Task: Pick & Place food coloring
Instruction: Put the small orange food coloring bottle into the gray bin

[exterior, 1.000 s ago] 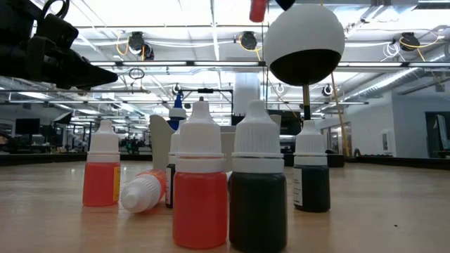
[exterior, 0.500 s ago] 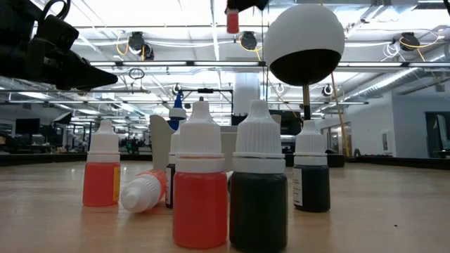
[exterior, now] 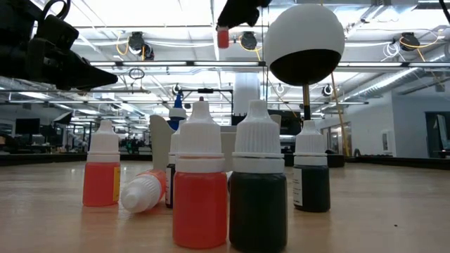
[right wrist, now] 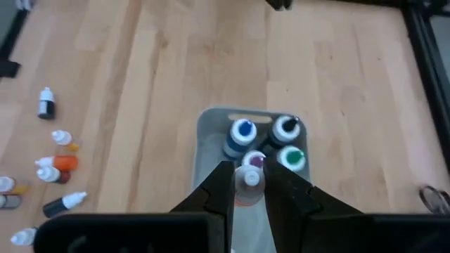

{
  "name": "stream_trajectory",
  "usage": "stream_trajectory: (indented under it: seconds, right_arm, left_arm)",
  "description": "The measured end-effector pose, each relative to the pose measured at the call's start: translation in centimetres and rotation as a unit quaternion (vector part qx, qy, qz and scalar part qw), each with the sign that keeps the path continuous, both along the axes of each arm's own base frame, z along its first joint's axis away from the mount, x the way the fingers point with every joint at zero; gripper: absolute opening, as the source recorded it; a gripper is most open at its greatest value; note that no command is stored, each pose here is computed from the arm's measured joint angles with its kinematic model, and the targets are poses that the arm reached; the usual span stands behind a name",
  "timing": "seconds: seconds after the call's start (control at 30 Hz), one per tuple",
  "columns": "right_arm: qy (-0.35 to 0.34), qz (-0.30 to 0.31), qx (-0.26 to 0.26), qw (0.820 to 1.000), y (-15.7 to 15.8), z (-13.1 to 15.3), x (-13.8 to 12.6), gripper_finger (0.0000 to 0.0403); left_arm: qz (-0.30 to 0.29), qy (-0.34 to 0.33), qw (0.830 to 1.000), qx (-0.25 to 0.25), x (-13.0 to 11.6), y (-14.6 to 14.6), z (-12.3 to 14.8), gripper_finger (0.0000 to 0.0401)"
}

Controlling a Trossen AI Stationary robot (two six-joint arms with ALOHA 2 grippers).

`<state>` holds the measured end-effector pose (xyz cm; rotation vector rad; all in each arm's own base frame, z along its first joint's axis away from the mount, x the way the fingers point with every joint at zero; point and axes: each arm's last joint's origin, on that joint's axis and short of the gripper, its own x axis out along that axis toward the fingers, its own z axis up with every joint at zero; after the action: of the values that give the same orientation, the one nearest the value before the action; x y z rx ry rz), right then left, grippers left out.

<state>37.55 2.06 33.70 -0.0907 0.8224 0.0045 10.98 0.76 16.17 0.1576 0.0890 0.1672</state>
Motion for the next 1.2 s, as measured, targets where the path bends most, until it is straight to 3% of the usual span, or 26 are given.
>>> stream_trajectory:
  seconds: [0.5,1.2]
  right_arm:
    - [0.039,-0.030,-0.004,0.999,-2.4,-6.4,-0.2,0.0050]
    - [-0.016,-0.048,0.007,0.999,-3.0,-12.9,-0.9,0.0050]
  left_arm:
    - [0.000,0.000,1.000,0.002,0.0,0.0,0.0,0.0042]
    - [0.000,0.000,1.000,0.004,0.0,0.0,0.0,0.0042]
